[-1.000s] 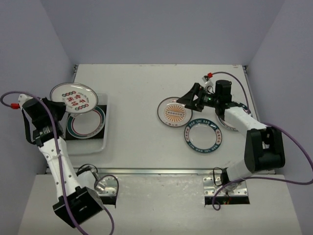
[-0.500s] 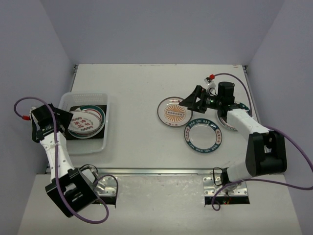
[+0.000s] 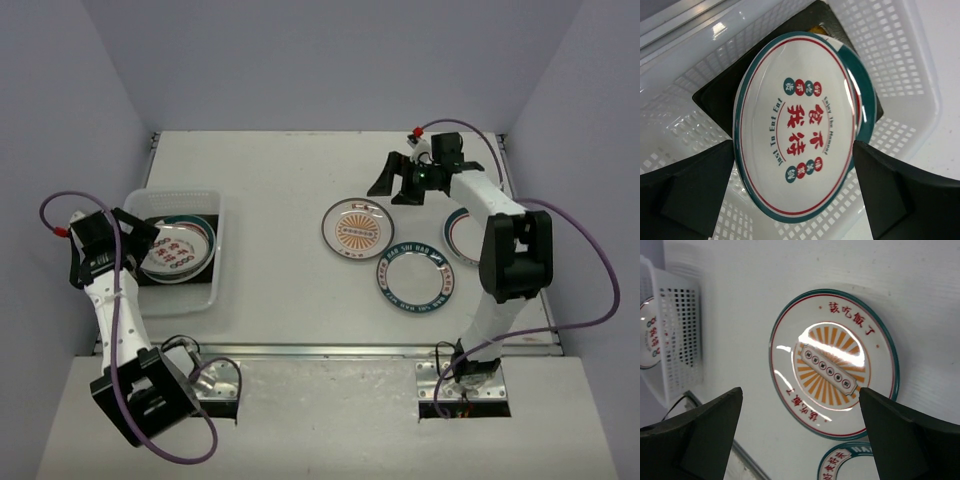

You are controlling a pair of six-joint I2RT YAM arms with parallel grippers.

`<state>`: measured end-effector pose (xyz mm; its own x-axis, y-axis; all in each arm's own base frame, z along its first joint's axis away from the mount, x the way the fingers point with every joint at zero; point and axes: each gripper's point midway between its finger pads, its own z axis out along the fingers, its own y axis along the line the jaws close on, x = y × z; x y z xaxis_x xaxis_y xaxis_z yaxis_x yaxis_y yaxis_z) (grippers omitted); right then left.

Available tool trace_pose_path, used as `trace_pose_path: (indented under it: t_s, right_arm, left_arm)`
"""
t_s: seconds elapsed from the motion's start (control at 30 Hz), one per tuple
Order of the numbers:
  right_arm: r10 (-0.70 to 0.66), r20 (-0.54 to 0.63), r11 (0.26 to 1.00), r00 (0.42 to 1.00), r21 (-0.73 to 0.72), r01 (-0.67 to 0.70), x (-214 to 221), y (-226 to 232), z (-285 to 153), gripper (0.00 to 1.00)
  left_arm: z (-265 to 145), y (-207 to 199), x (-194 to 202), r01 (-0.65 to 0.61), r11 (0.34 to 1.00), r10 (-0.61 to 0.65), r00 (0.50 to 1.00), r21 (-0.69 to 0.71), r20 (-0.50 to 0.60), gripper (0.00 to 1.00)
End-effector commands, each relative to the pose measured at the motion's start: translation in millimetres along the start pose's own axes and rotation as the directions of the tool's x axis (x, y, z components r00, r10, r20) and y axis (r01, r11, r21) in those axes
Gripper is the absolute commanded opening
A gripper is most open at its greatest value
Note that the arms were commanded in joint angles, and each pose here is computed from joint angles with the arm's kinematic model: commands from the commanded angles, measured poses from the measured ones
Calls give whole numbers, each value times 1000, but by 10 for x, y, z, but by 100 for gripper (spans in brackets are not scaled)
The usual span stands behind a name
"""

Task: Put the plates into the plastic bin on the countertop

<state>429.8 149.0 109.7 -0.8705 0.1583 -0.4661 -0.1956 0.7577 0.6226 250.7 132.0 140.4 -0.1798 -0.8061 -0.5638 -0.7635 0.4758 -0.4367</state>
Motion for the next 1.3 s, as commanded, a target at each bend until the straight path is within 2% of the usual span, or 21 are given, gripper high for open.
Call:
trace_pose_path:
  t_s: [0.0, 0.2, 0.37, 0.47, 0.57, 0.73, 0.83, 0.97, 1.07, 1.13, 1.2, 1.27]
  right_arm:
    - [-17, -119, 997, 993, 74, 26, 208, -254, 103, 99]
    - [-15, -141, 994, 990, 102, 30, 195, -377, 202, 99]
    - [-50, -139, 987, 989, 142, 70, 27, -551, 356, 99]
    - [-46, -161, 981, 986, 179, 75, 1, -678, 432, 99]
    - [-43, -181, 980, 983, 184, 77, 20, -745, 456, 99]
    - [-15, -205, 986, 979, 159, 48, 138, -791, 485, 99]
    - [19, -240, 990, 971, 137, 14, 280, -845, 537, 99]
    - [37, -269, 996, 962, 90, -13, 350, -808, 559, 98]
    - [62, -303, 998, 951, 30, -56, 443, -762, 611, 92]
    - [84, -327, 996, 941, 11, -86, 519, -741, 635, 84]
    - [98, -336, 995, 937, 12, -100, 586, -763, 653, 77]
    - [111, -344, 993, 932, 11, -114, 652, -769, 655, 64]
  left_arm:
    - [231, -24, 65, -34, 999, 34, 997, -1, -65, 100]
    - [219, -135, 20, -29, 999, 32, 997, 42, -67, 100]
    - [105, -314, 68, -75, 991, 84, 994, 110, -77, 100]
    - [105, -489, 239, -114, 976, 142, 979, 186, -149, 100]
    - [143, -453, 372, -130, 978, 163, 965, 163, -207, 100]
    - [38, -388, 276, -139, 983, 156, 976, 117, -149, 100]
    - [-213, -344, 95, -122, 990, 126, 990, 64, -66, 100]
    - [-609, -473, -150, -112, 987, 105, 992, 112, 66, 100]
    - [-1099, -965, -193, -161, 915, 123, 985, 370, 125, 100]
    - [-1218, -1132, -79, -171, 864, 142, 985, 473, 97, 100]
    - [-1377, -1301, 89, -177, 783, 181, 982, 597, 53, 100]
    - [-1466, -1412, 228, -185, 719, 217, 975, 670, 36, 100]
